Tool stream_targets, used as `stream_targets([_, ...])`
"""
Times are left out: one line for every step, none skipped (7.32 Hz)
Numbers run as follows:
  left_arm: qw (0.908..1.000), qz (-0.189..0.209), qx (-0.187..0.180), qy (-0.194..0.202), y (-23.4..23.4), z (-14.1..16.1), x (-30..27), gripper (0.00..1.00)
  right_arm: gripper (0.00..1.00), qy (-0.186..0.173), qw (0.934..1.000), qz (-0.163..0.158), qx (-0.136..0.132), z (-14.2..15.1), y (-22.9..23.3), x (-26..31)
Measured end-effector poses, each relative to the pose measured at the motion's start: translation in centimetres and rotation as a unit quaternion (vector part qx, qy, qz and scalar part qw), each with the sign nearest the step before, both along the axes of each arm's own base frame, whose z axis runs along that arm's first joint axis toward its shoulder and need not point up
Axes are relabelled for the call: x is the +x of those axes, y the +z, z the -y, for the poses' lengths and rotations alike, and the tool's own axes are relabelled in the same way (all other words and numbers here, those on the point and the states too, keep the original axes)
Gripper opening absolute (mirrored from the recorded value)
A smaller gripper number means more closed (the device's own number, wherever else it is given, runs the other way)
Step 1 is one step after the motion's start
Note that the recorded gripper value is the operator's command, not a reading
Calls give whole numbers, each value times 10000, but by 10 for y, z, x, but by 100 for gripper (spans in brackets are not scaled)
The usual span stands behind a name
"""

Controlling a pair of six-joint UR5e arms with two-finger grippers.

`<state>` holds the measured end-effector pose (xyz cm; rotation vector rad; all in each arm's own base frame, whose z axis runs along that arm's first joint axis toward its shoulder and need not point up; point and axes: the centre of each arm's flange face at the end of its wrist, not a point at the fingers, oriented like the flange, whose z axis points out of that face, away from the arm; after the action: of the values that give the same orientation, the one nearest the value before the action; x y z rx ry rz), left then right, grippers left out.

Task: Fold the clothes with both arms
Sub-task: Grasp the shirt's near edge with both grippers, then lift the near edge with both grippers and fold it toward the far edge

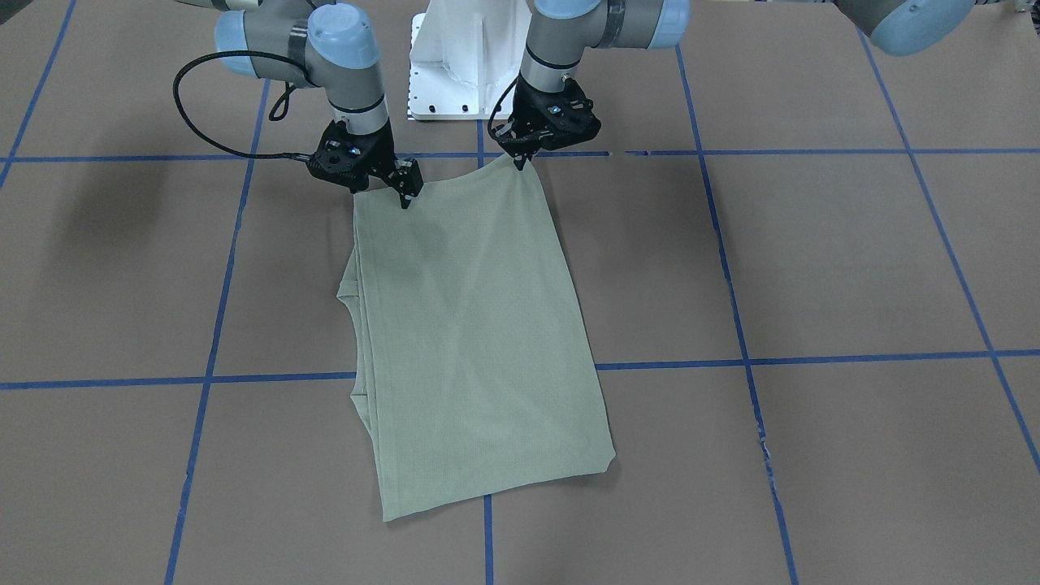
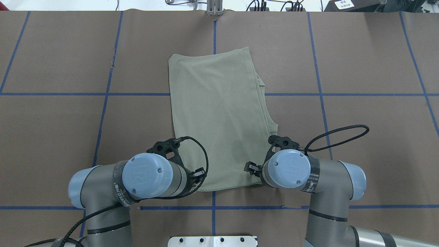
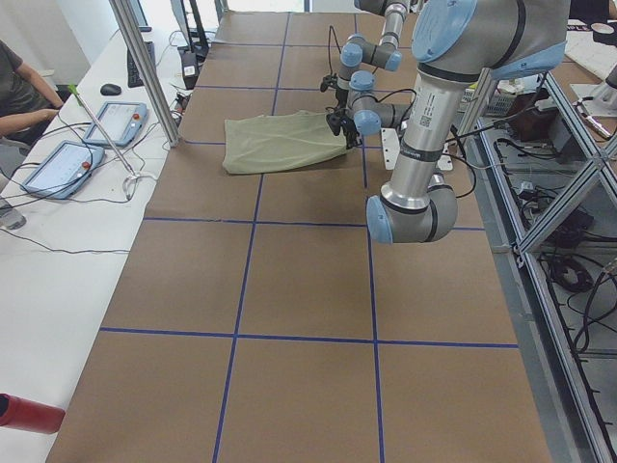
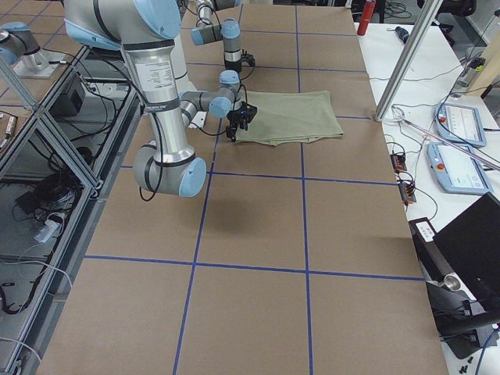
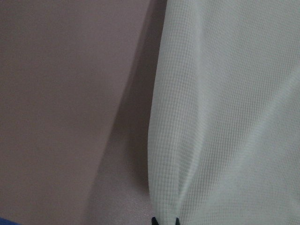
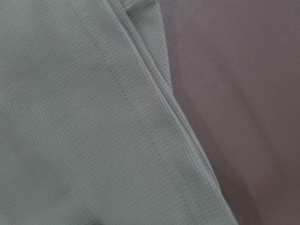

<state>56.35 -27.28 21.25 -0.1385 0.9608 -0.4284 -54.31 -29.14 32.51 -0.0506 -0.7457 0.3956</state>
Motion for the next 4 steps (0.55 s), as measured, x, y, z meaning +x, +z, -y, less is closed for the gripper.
stream_targets([10000,-6,2,0,-1,0,0,0,34,-3,10000,2,-3,0,0,0])
stream_targets([10000,-16,4,1,-1,0,-1,0,18,-8,10000,21,-5,1,-1,1])
stream_targets([10000,-22,6,1,-1,-1,-3,0,7,-26,10000,45,-24,1,-3,1])
stream_targets([10000,-20,5,1,0,-1,-3,0,0,-54,9999,74,-57,1,-5,2])
